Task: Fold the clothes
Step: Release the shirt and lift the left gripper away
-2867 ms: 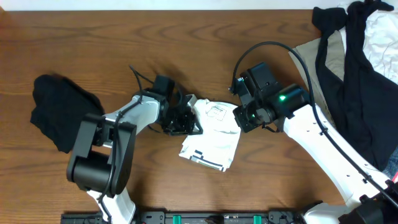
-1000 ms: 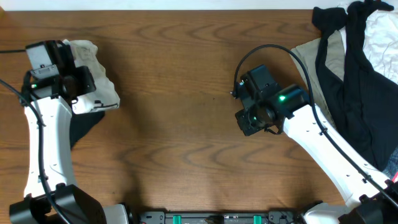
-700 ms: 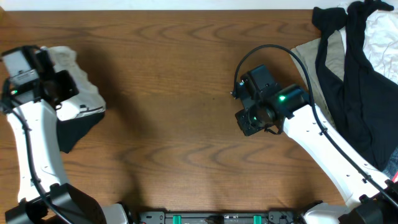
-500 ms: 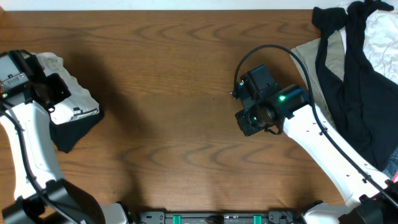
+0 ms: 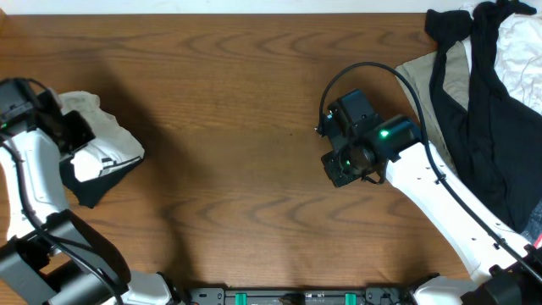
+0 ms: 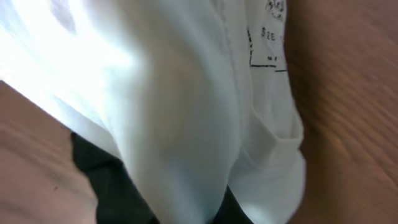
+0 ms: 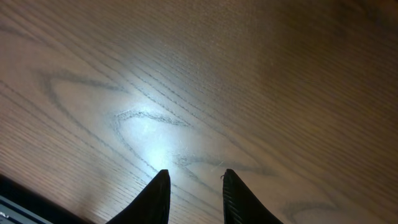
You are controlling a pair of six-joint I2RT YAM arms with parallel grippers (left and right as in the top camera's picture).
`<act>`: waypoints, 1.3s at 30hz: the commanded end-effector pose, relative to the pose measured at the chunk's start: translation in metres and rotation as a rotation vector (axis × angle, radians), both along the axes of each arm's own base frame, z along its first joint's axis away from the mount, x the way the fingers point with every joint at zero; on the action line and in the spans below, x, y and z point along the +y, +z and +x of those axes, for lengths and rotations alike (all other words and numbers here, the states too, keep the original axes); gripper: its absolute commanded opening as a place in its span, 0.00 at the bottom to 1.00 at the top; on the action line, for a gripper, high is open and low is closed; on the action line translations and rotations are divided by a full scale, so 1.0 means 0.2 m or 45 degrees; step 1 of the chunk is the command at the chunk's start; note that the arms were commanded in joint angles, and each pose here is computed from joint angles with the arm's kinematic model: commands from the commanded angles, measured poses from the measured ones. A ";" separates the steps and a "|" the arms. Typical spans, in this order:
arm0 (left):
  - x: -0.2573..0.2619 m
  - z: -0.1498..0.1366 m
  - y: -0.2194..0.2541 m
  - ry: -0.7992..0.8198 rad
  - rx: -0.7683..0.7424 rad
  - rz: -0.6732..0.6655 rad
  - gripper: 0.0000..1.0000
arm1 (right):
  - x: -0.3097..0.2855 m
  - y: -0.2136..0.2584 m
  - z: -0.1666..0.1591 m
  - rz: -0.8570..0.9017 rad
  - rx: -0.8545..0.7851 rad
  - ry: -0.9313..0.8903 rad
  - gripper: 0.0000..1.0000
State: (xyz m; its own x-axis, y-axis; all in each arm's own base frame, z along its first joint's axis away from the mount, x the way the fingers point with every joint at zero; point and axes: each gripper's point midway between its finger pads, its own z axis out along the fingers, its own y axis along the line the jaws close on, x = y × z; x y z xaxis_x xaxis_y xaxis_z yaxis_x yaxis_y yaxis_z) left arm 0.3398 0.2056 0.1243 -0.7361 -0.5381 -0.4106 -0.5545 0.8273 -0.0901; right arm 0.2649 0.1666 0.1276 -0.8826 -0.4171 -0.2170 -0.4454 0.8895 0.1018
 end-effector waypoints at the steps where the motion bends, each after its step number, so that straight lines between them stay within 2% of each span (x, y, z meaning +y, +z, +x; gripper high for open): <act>1: 0.06 -0.03 0.04 0.105 -0.028 -0.025 0.06 | -0.01 -0.02 -0.01 -0.021 0.006 0.017 0.27; 5: 0.11 -0.07 0.03 0.160 -0.022 -0.036 0.08 | -0.01 -0.02 -0.01 -0.021 0.005 0.017 0.28; 6: 0.12 -0.08 0.03 0.172 -0.017 -0.041 0.33 | 0.00 -0.02 0.00 -0.020 0.004 0.017 0.28; 7: 0.12 -0.09 0.03 0.195 -0.017 -0.050 0.62 | 0.00 -0.02 0.00 -0.020 0.003 0.017 0.28; 8: 0.13 -0.11 0.03 0.234 -0.019 -0.065 0.84 | 0.00 -0.02 0.00 -0.019 0.002 0.017 0.28; 9: 0.14 -0.12 0.02 0.276 -0.020 -0.081 0.98 | 0.00 -0.02 0.00 -0.019 0.003 0.017 0.28; 20: 0.15 -0.16 0.01 0.425 -0.027 -0.162 0.98 | 0.00 -0.01 0.00 -0.015 -0.004 0.017 0.28; 27: 0.07 -0.08 0.04 0.350 -0.087 -0.224 0.98 | 0.03 0.00 0.05 0.030 -0.041 -0.070 0.30; 32: -0.16 0.06 0.10 0.091 -0.109 -0.173 0.98 | 0.08 0.05 0.18 0.142 -0.134 -0.225 0.65; 36: -0.47 0.19 0.15 -0.179 -0.121 -0.142 0.98 | 0.09 0.09 0.29 0.244 -0.194 -0.316 0.95; 37: -0.54 0.20 0.15 -0.221 -0.119 -0.145 0.98 | 0.09 0.10 0.30 0.261 -0.202 -0.324 0.99; 39: -0.70 0.24 0.15 -0.329 -0.112 -0.151 0.98 | 0.07 0.12 0.35 0.303 -0.220 -0.348 0.99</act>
State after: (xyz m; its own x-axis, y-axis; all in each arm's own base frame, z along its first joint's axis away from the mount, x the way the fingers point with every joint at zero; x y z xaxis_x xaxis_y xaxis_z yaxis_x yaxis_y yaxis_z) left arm 0.3777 0.0976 0.1367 -0.7869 -0.4852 -0.3813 -0.4270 0.8742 -0.2312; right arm 0.3270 0.1883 0.1520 -0.8796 -0.1663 -0.4458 -0.2859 0.9336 0.2158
